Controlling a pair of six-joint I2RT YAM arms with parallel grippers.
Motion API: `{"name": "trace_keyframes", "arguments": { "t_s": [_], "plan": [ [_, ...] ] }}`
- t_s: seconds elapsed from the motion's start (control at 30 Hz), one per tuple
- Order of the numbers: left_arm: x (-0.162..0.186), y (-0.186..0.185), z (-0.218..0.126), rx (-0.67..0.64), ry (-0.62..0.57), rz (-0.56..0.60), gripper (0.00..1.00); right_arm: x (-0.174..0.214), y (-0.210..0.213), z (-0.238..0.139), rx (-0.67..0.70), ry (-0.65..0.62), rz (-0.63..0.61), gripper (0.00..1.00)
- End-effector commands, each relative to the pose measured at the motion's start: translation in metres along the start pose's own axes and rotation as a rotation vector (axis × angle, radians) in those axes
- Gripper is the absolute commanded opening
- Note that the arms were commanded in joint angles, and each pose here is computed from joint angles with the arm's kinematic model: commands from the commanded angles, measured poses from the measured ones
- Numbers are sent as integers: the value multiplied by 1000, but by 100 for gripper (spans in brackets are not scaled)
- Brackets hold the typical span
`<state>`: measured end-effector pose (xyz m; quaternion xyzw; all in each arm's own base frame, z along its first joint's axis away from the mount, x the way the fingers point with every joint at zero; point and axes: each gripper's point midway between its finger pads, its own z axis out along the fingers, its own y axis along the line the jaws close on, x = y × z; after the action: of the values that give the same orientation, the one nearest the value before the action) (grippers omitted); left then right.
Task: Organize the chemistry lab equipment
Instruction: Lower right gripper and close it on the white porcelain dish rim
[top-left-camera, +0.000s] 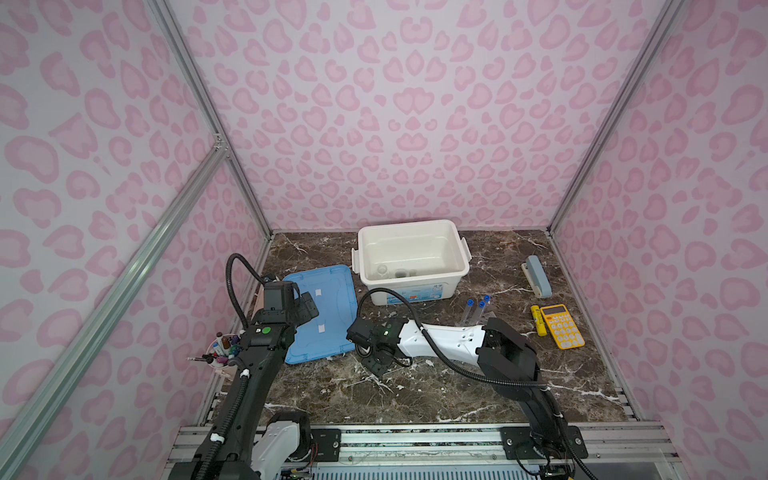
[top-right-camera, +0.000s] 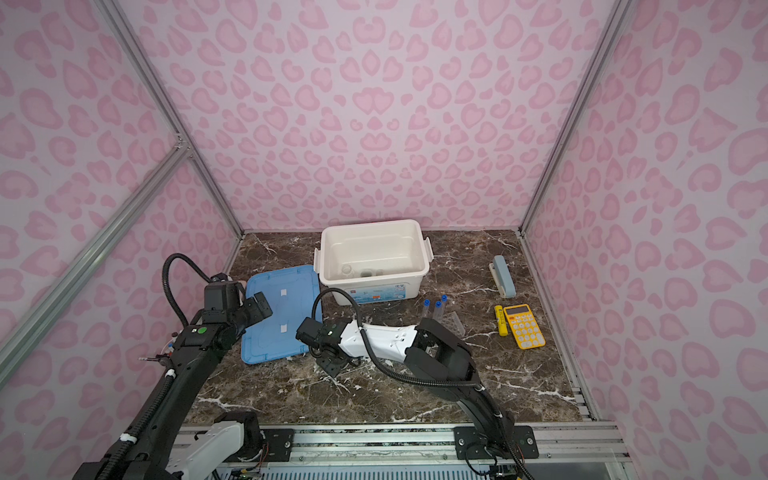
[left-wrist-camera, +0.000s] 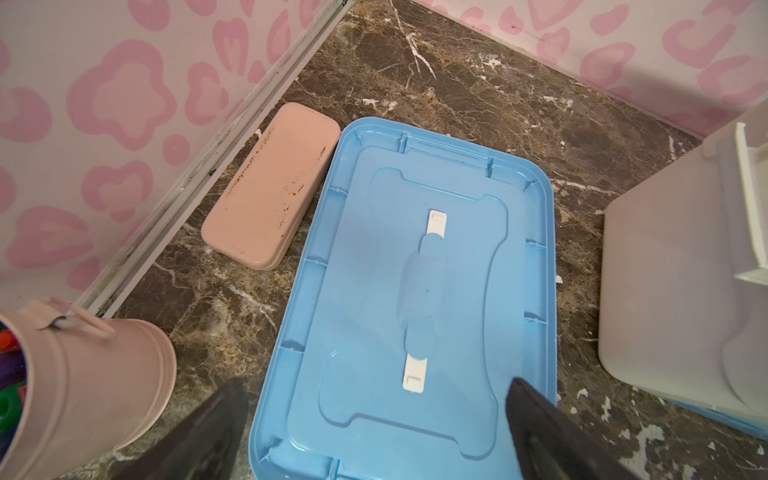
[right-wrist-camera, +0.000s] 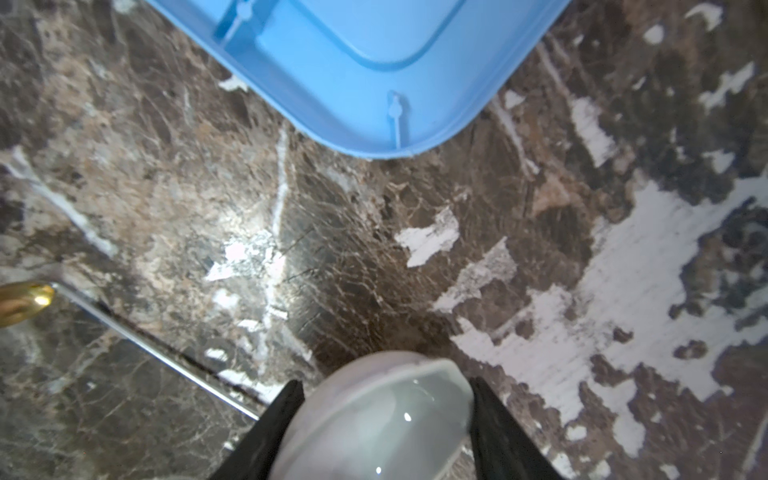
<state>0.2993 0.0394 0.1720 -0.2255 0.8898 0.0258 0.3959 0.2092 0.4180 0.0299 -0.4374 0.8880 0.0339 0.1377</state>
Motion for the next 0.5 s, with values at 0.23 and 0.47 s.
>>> {"name": "trace_keyframes", "arguments": {
  "t_s": [0.23, 0.47],
  "plan": [
    [12, -10, 6, 59, 49, 8, 98, 1, -17, 0, 27, -6, 39, 54],
    [16, -14, 9, 76, 66, 4, 98, 1, -26, -4, 43, -14, 42, 57]
  ]
}}
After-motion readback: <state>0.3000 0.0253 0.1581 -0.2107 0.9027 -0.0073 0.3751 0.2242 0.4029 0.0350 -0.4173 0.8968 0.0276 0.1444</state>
